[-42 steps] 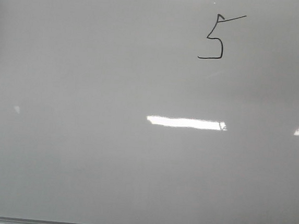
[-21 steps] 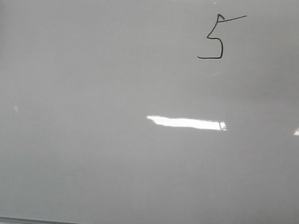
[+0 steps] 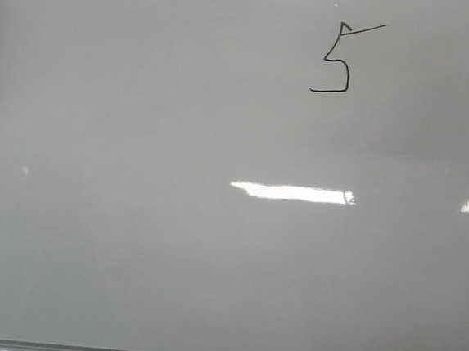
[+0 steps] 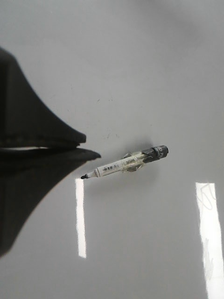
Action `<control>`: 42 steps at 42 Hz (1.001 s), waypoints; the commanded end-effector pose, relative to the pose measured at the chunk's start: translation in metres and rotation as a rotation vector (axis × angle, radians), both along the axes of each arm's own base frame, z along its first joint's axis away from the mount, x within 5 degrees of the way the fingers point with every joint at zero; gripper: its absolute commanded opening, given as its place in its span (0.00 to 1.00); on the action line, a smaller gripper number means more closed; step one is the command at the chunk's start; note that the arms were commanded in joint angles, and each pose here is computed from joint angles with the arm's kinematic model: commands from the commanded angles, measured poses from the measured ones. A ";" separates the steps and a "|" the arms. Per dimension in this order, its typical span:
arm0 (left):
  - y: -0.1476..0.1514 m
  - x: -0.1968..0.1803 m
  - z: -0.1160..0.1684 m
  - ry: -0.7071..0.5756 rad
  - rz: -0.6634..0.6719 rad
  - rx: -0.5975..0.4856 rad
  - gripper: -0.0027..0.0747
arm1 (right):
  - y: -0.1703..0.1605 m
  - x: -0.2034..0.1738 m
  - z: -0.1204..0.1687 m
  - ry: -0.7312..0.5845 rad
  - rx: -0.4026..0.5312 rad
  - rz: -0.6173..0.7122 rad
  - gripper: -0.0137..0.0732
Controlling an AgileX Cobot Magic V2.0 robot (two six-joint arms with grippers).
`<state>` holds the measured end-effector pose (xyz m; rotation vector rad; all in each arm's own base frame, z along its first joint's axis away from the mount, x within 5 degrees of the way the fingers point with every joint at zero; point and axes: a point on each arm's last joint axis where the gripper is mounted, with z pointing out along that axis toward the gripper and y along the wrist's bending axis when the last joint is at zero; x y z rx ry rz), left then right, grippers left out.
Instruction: Write number 5 on whiteboard
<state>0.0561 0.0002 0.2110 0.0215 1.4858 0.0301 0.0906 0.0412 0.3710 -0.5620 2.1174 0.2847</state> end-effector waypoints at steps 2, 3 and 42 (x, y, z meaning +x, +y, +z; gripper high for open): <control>0.000 -0.002 0.006 -0.088 -0.005 -0.031 0.01 | 0.000 0.001 0.012 -0.069 0.036 -0.014 0.08; 0.000 -0.002 0.006 -0.087 -0.005 -0.031 0.01 | 0.000 0.001 0.012 -0.069 0.036 -0.014 0.08; -0.003 -0.002 0.004 -0.064 -0.056 -0.029 0.01 | 0.000 0.001 0.012 -0.069 0.036 -0.014 0.08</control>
